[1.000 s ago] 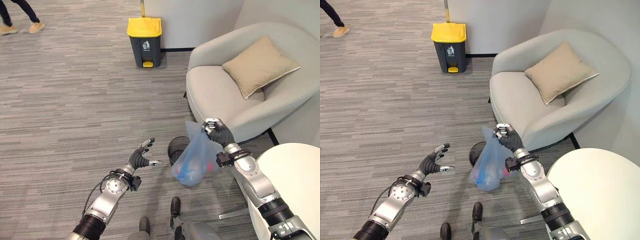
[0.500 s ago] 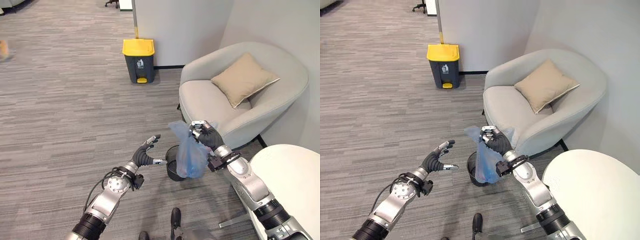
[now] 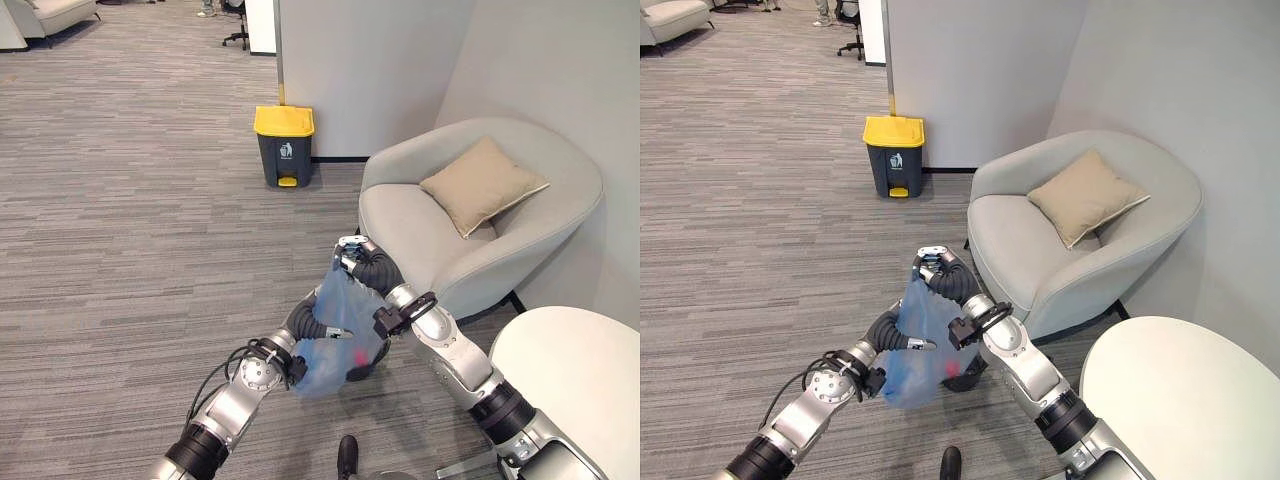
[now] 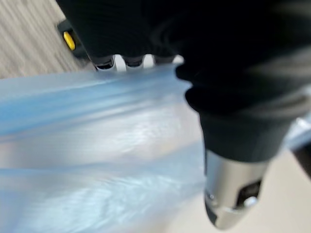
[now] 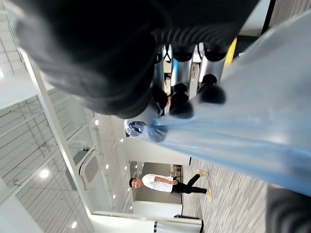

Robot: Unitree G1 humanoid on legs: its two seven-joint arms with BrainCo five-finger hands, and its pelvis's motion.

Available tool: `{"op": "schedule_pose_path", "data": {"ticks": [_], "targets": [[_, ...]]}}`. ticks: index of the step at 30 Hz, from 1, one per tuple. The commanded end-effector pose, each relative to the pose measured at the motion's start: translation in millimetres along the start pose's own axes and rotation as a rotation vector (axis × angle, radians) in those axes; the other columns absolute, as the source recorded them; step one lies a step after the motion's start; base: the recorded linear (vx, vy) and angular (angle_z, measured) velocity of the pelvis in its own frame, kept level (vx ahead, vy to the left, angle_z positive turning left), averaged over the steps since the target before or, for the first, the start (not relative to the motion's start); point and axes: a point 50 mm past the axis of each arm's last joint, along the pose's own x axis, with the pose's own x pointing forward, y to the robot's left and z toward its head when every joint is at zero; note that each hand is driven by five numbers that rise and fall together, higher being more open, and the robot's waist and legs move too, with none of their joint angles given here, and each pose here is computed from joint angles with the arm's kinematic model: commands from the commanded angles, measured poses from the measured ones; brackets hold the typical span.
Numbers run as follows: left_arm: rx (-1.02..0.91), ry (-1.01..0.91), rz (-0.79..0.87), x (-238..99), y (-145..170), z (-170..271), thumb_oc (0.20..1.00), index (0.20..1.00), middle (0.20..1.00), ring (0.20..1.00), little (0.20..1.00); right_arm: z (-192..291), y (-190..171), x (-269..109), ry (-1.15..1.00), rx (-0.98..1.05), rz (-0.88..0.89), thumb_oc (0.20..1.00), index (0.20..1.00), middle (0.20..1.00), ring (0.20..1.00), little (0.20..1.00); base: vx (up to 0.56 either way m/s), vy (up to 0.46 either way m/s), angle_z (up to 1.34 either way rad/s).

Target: Gather garbage on tea table into small bin, then transfer packed bag to large trash can.

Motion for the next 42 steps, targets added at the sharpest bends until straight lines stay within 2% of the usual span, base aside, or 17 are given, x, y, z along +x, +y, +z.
{"op": "schedule_pose_path", "data": {"ticks": [1, 6, 11, 17, 21, 22, 23, 32, 39, 40, 41, 42], "targets": [[0.091, -0.089, 0.046, 18, 6, 18, 1.000, 1.000, 1.000, 1.000, 1.000, 58, 9, 26, -0.282, 0.063, 0.043, 0.200, 0.200, 0.200, 0.200, 0.200, 0.00, 0.003, 0.04], [0.104, -0.098, 0.083, 18, 6, 19, 1.000, 1.000, 1.000, 1.000, 1.000, 70, 25, 27, -0.345, 0.122, 0.106, 0.200, 0.200, 0.200, 0.200, 0.200, 0.00, 0.001, 0.01], [0.099, -0.106, 0.020, 23, -7, 23, 1.000, 1.000, 1.000, 1.000, 1.000, 76, 45, 31, -0.364, 0.163, 0.195, 0.200, 0.200, 0.200, 0.200, 0.200, 0.00, 0.000, 0.00], [0.132, -0.094, -0.001, 32, -15, 24, 1.000, 1.000, 1.000, 1.000, 1.000, 76, 58, 37, -0.351, 0.183, 0.236, 0.200, 0.200, 0.200, 0.200, 0.200, 0.00, 0.000, 0.00], [0.141, -0.111, 0.044, 42, -11, 32, 1.000, 1.000, 1.000, 1.000, 1.000, 73, 63, 38, -0.337, 0.208, 0.242, 0.200, 0.200, 0.200, 0.200, 0.200, 0.00, 0.000, 0.00], [0.139, -0.119, 0.057, 44, -10, 35, 0.467, 0.467, 0.467, 0.467, 0.467, 73, 63, 38, -0.337, 0.210, 0.241, 0.200, 0.200, 0.200, 0.200, 0.200, 0.00, 0.000, 0.00], [0.136, -0.126, 0.070, 46, -8, 37, 0.200, 0.200, 0.200, 0.200, 0.200, 72, 64, 38, -0.333, 0.216, 0.244, 0.200, 0.200, 0.200, 0.200, 0.200, 0.00, 0.000, 0.00], [0.041, -0.202, 0.133, 50, 5, 57, 0.200, 0.200, 0.200, 0.200, 0.200, 59, 61, 36, -0.279, 0.226, 0.235, 0.200, 0.200, 0.200, 0.200, 0.200, 0.00, 0.001, 0.00], [-0.014, -0.252, 0.155, 44, 13, 66, 0.200, 0.200, 0.200, 0.200, 0.200, 40, 48, 30, -0.202, 0.137, 0.199, 0.200, 0.200, 0.200, 0.200, 0.200, 0.00, 0.000, 0.00], [-0.025, -0.255, 0.162, 42, 16, 66, 0.200, 0.200, 0.200, 0.200, 0.200, 38, 44, 29, -0.191, 0.101, 0.186, 0.457, 0.457, 0.457, 0.457, 0.457, 0.00, 0.000, 0.00], [-0.025, -0.255, 0.162, 42, 16, 66, 0.200, 0.200, 0.200, 0.200, 0.200, 38, 44, 29, -0.191, 0.101, 0.186, 0.777, 0.777, 0.777, 0.777, 0.777, 0.00, 0.000, 0.00], [-0.034, -0.256, 0.175, 39, 20, 64, 0.200, 0.200, 0.200, 0.200, 0.200, 37, 35, 26, -0.186, 0.017, 0.162, 1.000, 1.000, 1.000, 1.000, 1.000, 0.00, 0.000, 0.00]]}}
